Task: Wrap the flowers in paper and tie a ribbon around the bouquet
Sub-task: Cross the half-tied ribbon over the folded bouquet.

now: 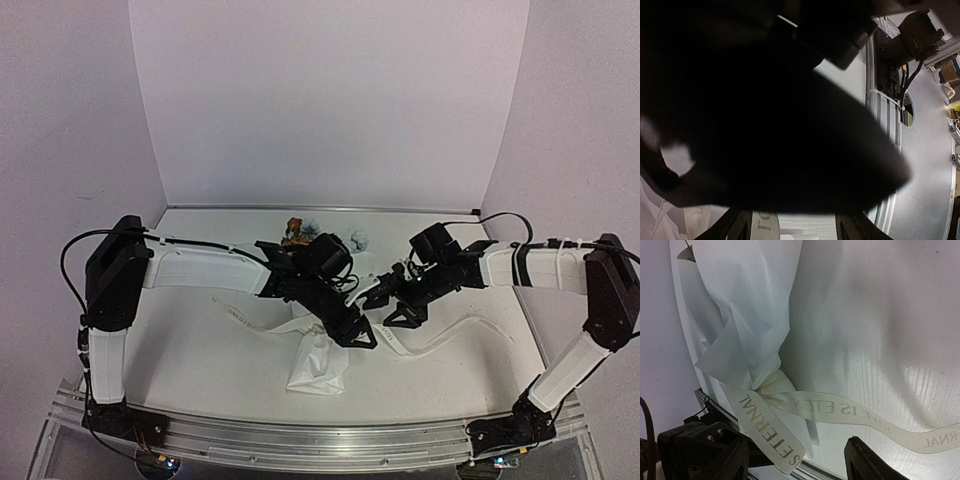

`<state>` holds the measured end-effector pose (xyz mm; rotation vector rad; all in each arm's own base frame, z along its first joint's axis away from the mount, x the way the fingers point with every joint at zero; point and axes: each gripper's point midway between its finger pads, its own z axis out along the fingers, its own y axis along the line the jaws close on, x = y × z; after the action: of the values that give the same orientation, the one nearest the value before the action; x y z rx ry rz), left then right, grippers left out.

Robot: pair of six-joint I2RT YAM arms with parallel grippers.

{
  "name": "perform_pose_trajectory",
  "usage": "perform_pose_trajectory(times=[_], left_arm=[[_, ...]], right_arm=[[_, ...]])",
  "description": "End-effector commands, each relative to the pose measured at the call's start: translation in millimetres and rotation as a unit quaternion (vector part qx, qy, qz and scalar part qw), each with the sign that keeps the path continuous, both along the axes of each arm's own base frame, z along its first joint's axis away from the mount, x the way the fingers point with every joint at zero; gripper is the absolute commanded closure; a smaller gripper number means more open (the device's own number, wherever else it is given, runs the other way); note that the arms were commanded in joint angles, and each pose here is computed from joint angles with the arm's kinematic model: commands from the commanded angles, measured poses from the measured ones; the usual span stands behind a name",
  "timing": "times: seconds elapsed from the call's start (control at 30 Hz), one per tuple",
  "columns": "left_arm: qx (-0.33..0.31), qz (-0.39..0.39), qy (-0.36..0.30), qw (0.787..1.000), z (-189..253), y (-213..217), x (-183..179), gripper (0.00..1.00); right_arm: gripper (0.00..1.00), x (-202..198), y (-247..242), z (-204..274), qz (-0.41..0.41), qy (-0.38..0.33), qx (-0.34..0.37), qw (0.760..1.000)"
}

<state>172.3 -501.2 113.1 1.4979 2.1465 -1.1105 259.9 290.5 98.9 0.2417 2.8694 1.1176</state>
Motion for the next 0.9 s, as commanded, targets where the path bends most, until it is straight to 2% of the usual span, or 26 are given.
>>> perform_pose_trajectory(times=[0.0, 0.13, 0.27, 0.4, 0.47, 0.7, 0.87], left_arm=[[-0.035, -0.021, -0.02, 0.999, 26, -5, -7, 0.42], [-0.047, -0.022, -0.024, 0.998, 40, 1, -10, 0.41], [-0.07, -0.03, -0.028, 0.997, 62, 8, -18, 0.36], [-0.095, -0.02, -0.033, 0.995, 86, 17, -19, 0.34], [-0.107, -0.001, -0.03, 0.994, 98, 23, -13, 0.34], [-0.139, 0.111, -0.021, 0.984, 120, 58, 37, 0.37], [-0.133, 0.142, -0.023, 0.981, 116, 75, 48, 0.37]], right_arm=[[0.32, 7, 31, 37, 0.023, -0.03, 0.074, 0.997], [0.3, 4, 2, 21, -0.005, -0.054, 0.01, 0.998], [0.26, -2, -49, 4, -0.044, -0.095, -0.098, 0.99], [0.21, -14, -129, -9, -0.101, -0.102, -0.263, 0.954], [0.2, -24, -162, -16, -0.131, -0.082, -0.319, 0.935], [0.22, -17, -221, -32, -0.229, -0.047, -0.38, 0.895], [0.22, 3, -254, -44, -0.315, -0.005, -0.378, 0.871]])
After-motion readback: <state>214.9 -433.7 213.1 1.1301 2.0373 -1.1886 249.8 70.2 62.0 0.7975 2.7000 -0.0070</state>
